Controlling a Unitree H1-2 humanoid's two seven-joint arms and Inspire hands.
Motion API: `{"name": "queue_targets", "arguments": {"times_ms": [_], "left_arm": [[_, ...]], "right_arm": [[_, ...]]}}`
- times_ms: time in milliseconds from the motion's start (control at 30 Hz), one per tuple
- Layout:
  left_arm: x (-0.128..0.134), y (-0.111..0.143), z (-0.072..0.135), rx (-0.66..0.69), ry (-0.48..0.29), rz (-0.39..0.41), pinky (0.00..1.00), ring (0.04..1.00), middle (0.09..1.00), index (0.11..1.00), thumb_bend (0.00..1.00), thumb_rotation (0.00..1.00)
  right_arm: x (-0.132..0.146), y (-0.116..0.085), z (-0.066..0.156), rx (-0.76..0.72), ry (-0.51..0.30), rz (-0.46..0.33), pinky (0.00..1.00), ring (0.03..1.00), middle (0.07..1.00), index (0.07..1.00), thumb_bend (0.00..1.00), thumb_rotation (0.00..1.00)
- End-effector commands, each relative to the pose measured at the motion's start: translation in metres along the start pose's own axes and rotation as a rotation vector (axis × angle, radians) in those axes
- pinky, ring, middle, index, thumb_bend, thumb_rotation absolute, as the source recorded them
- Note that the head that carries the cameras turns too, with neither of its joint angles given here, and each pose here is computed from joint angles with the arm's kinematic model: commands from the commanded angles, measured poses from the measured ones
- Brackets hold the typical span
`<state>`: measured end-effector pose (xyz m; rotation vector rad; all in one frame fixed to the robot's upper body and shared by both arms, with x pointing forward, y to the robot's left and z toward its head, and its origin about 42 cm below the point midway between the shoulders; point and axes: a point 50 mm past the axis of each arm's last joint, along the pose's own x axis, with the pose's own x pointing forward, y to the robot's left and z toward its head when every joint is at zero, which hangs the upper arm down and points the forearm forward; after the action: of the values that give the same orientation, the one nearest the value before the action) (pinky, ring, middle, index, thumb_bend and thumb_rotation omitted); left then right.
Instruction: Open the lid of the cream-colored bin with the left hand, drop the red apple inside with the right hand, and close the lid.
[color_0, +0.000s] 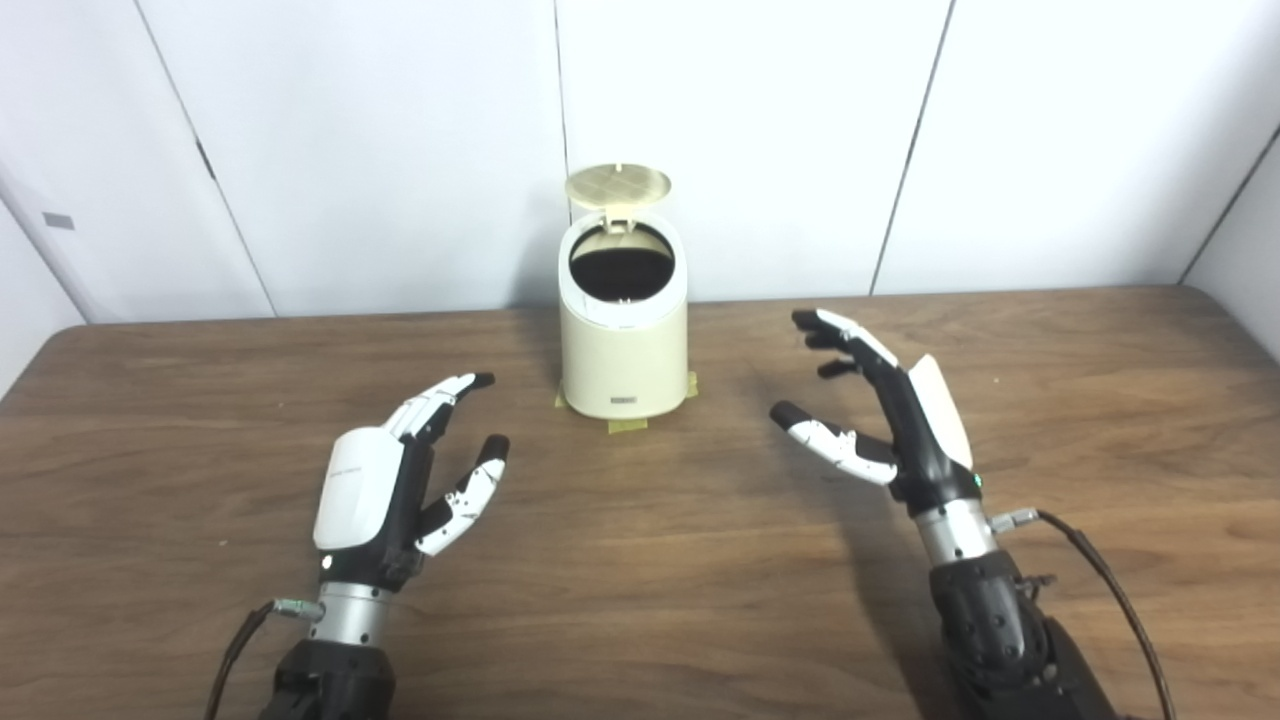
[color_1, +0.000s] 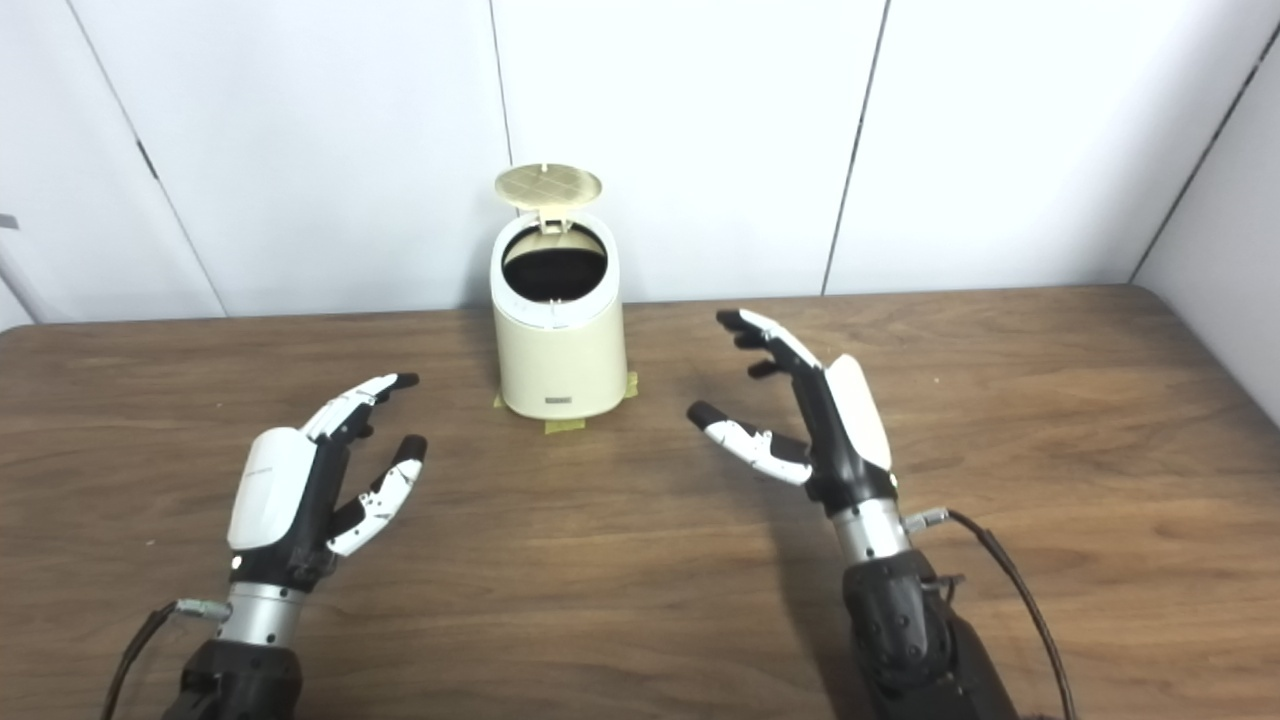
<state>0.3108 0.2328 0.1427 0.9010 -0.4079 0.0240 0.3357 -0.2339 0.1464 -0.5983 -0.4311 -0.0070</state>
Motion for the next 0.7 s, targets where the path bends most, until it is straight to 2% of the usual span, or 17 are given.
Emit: {"name": "queue_targets", "arguments": {"times_ms": [0,100,233,433,600,667], "left_arm": [[0.024,0.015,0.011,0.005,-0.049,0.063,0.70,0.825,0.830,0.829,0.40,0.87],[0.047,0.032,0.018,0.021,-0.078,0.096,0.73,0.841,0.838,0.836,0.42,0.89],[0.080,0.053,0.032,0.041,-0.132,0.145,0.77,0.861,0.854,0.846,0.47,0.95],[0.155,0.106,0.084,0.119,-0.210,0.194,0.87,0.924,0.895,0.879,0.53,0.99],[0.199,0.132,0.127,0.254,-0.229,0.199,0.98,0.981,0.885,0.862,0.64,1.00],[0.212,0.138,0.143,0.275,-0.237,0.198,0.99,0.982,0.872,0.849,0.66,1.00]], "right_arm": [[0.007,-0.004,0.007,0.016,-0.043,-0.018,0.65,0.764,0.794,0.793,0.26,0.62],[0.001,0.000,0.001,0.050,-0.013,0.012,0.66,0.774,0.803,0.804,0.21,0.64],[-0.001,0.001,-0.002,0.074,0.009,0.045,0.73,0.820,0.829,0.825,0.20,0.77],[-0.003,0.003,-0.007,0.050,0.028,0.081,0.76,0.845,0.853,0.849,0.23,0.89],[-0.003,0.005,-0.007,0.052,0.018,0.074,0.72,0.830,0.848,0.848,0.29,0.88],[-0.003,0.005,-0.007,0.054,0.019,0.072,0.72,0.827,0.846,0.846,0.30,0.88]]}}
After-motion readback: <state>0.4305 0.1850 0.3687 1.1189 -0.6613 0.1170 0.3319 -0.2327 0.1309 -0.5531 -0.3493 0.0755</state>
